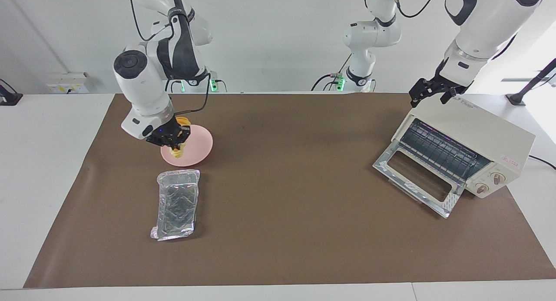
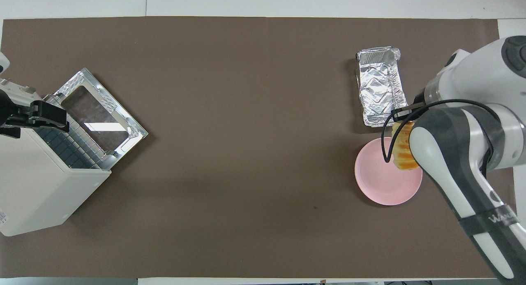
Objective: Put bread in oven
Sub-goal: 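Lift the bread with the right gripper and lower it into the foil tray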
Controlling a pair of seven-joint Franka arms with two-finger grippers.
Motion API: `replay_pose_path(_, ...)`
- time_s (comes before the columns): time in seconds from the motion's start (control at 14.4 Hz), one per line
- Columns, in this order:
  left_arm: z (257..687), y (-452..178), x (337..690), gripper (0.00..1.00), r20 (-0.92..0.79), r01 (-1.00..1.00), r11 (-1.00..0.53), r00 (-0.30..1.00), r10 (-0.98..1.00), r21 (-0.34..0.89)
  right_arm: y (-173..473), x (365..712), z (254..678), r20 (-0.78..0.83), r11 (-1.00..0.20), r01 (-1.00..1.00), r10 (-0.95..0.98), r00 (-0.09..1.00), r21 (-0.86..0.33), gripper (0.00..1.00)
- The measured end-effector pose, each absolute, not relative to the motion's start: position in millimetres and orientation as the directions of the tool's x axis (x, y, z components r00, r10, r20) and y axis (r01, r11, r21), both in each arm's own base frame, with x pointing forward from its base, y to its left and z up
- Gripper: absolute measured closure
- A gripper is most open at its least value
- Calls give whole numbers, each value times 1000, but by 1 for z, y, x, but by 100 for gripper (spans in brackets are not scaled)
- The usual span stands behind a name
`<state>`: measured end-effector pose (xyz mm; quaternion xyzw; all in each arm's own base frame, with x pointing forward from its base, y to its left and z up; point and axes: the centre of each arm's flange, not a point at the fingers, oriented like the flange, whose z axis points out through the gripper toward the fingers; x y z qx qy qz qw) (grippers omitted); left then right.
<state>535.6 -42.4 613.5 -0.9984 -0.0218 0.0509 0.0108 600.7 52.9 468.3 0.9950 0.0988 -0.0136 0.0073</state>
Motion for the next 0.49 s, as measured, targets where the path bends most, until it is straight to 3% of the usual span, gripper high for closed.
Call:
replay_pose_path(0.28,613,-42,536,0,-101,42,-999,994,45,-24,38,690,418,-72,-980,198,198,978,-7,91)
replay_pose_path(0.49,613,-42,536,0,-101,42,-999,994,45,-24,53,731,358,-54,-976,216,216,975,-10,91)
